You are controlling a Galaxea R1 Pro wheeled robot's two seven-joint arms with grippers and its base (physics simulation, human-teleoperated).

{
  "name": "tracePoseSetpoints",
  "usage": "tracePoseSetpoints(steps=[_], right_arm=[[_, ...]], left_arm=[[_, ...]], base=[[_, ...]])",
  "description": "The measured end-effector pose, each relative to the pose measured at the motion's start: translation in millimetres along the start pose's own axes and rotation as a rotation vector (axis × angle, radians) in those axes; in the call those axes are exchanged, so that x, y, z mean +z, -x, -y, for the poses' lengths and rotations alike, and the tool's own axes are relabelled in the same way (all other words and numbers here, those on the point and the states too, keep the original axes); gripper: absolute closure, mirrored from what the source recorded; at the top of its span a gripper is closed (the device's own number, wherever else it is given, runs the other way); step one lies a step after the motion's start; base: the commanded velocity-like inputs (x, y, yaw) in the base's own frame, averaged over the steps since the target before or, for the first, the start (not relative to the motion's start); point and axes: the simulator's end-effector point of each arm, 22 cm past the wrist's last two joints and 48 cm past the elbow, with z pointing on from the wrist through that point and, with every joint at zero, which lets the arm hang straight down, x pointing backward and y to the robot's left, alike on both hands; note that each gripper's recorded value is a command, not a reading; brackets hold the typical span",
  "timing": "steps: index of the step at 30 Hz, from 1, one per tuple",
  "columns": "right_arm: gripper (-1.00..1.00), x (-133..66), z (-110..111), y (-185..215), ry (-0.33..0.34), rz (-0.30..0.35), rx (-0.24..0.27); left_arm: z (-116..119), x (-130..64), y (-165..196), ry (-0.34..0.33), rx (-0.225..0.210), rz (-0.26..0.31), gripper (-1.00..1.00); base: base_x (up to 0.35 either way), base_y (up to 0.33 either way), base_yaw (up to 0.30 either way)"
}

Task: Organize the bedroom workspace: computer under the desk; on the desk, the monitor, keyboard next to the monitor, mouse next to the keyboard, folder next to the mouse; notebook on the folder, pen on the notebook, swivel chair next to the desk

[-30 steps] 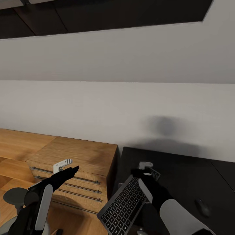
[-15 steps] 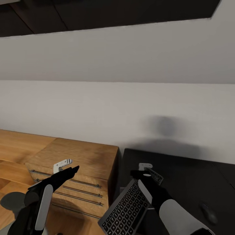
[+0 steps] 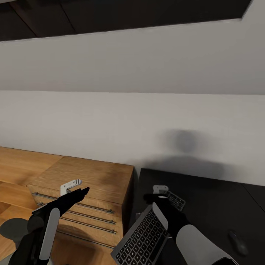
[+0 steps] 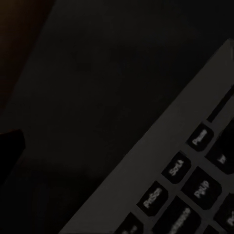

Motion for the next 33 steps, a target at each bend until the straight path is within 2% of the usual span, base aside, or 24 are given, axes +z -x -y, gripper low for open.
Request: tracePoseSetpoints(steps=[14,27,33], right_arm=[[-1.0,10.3,-4,-17,0.005,-0.039,-0.011],[-1.0,19.9,0,-27,-0.004,-0.038,-0.016],[-1.0,23.9,1,-24,-0.012,-0.015,-0.018]], left_arm=[[-4,8.8,-14,-0.004,0.0,-0.001,-1.0],[-9,16.0,-25,-0.004,0.0,0.0,-1.0],[-12,20.6,-33,-0.005,0.0,0.001,-1.0]], base=[[0.0,0.0,0.0],[0.0,0.0,0.0],[0.0,0.0,0.0]])
